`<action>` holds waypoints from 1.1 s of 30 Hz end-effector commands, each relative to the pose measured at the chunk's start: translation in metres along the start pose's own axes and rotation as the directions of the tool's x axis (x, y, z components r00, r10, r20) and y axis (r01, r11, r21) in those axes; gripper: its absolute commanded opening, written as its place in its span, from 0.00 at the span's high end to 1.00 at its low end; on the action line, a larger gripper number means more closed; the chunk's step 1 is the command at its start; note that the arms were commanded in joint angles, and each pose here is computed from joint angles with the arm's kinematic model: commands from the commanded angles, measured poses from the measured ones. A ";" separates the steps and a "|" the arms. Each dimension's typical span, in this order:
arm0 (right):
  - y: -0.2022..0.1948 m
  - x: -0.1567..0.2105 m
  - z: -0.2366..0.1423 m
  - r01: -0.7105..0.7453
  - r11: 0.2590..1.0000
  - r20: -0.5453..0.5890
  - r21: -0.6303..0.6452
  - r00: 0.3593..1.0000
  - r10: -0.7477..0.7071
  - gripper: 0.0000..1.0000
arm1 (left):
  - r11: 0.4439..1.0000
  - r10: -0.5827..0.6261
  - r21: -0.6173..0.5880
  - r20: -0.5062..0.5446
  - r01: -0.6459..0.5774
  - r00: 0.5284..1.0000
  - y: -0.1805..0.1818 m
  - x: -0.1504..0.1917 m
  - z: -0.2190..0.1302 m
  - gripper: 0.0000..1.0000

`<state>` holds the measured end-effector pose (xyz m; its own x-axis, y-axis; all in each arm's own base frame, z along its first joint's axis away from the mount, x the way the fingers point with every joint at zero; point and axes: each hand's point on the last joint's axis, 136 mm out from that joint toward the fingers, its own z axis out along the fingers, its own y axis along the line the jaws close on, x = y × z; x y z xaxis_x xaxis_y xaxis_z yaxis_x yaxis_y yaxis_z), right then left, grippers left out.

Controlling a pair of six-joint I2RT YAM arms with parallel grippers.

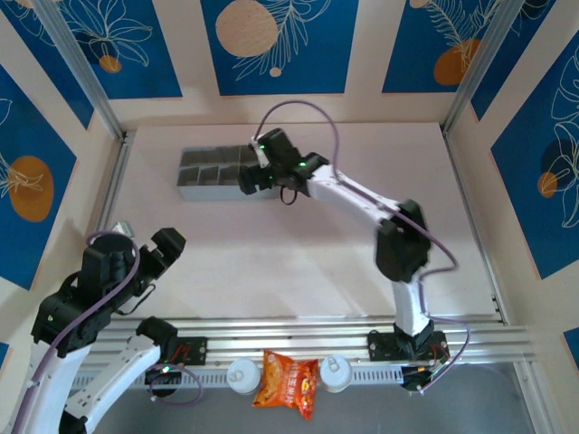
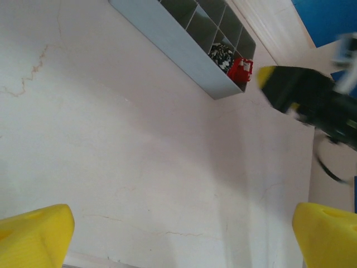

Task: Roll the socks

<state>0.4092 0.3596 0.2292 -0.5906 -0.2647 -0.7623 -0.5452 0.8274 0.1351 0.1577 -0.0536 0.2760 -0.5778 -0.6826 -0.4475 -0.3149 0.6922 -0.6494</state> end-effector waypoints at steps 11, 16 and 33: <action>-0.178 0.129 -0.189 -0.288 0.878 0.167 0.383 0.956 0.241 0.01 | 0.805 0.460 -0.457 0.076 -0.379 0.885 0.030 -0.055 0.076 0.00; -0.197 0.199 -0.181 -0.169 0.911 0.218 0.375 0.972 0.091 0.01 | 0.621 0.736 -0.469 0.076 -0.628 0.672 0.034 -0.056 0.139 0.00; -0.253 0.226 -0.150 -0.292 0.855 0.359 0.429 0.924 0.135 0.01 | 0.612 0.787 -0.472 0.278 -0.635 0.551 0.066 -0.093 0.254 0.00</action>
<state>0.3071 0.0151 0.0910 -0.4819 0.0353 -0.8755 -0.0290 0.9980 0.0562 0.3512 0.0015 0.0866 -0.5094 0.0877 -0.8561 -0.1953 0.9570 0.2143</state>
